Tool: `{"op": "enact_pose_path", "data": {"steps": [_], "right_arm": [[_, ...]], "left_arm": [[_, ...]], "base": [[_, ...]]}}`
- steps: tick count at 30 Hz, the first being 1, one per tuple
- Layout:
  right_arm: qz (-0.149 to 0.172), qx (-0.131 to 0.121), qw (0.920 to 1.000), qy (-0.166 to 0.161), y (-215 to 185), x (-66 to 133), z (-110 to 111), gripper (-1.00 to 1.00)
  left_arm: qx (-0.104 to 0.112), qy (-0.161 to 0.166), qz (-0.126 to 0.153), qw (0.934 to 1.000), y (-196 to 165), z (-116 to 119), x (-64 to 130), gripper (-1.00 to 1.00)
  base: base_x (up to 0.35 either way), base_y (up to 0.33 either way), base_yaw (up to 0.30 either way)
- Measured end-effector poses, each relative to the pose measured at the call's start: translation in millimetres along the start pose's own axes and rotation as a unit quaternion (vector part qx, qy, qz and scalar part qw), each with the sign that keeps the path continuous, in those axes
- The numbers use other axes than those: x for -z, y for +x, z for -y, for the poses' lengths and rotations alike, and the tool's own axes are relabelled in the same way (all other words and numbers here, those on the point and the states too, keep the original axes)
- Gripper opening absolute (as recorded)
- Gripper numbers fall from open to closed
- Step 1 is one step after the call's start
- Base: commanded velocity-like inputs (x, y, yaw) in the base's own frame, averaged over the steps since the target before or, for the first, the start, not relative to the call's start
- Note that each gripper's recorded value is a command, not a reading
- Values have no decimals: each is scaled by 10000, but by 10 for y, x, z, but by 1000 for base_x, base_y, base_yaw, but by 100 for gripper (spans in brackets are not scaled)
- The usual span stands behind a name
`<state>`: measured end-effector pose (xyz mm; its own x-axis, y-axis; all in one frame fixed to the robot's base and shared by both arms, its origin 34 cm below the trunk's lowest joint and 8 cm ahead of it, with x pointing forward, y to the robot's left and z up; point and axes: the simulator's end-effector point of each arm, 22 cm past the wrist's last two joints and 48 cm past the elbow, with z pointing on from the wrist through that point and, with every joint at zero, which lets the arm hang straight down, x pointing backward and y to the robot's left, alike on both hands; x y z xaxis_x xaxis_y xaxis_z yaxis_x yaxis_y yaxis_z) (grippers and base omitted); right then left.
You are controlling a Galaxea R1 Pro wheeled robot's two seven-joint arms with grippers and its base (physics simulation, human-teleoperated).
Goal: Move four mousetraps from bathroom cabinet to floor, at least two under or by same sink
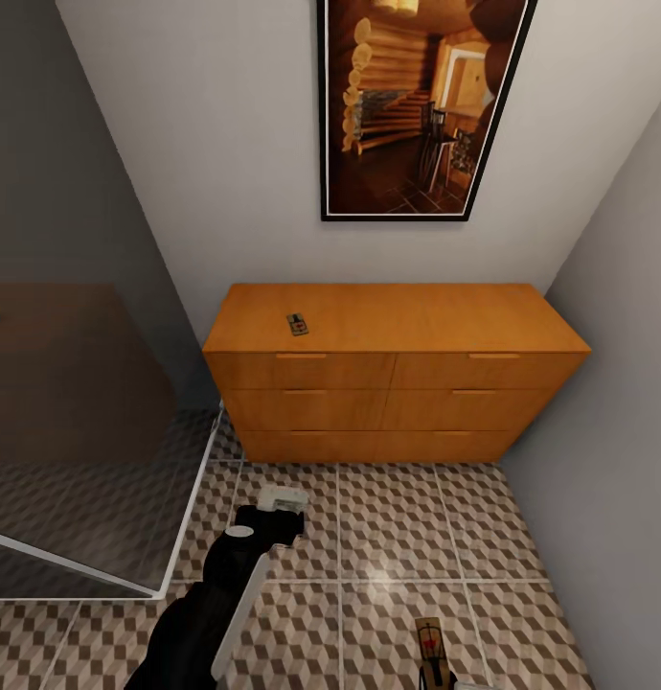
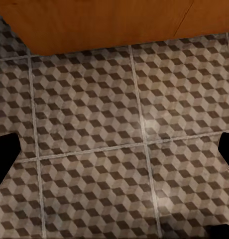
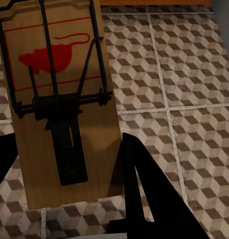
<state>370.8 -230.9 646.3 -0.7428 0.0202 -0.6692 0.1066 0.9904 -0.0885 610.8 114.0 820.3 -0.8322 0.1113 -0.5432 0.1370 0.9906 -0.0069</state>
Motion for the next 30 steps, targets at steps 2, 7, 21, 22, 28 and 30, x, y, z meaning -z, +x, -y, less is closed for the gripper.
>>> {"op": "enact_pose_path", "data": {"steps": [2, 7, 21, 22, 28, 30], "right_arm": [[8, 3, 10000, -75, -6, 14, -94, -100], [4, -8, 10000, -69, -3, 16, -96, -100], [13, 27, 10000, -25, -5, 1, -12, -100], [13, 27, 10000, -25, -5, 1, -12, -100], [9, 30, 10000, -24, -2, 2, -10, -100], [10, 29, 10000, -24, -3, 1, -10, -100]], "left_arm": [[-62, -129, 6, 9999, 36, -91, 15, 100], [-101, -208, 16, 9997, 98, -128, 67, 100], [-34, -227, 385, 9990, -184, -164, 215, 100], [-26, -225, 414, 9989, -207, -164, 227, 100], [20, -214, 583, 9981, -346, -163, 298, 100], [34, -213, 631, 9978, -392, -163, 323, 100]], "base": [[0, 0, 0], [0, 0, 0], [13, 0, 0], [62, 0, 0], [26, 0, 0], [5, 0, 0]]}}
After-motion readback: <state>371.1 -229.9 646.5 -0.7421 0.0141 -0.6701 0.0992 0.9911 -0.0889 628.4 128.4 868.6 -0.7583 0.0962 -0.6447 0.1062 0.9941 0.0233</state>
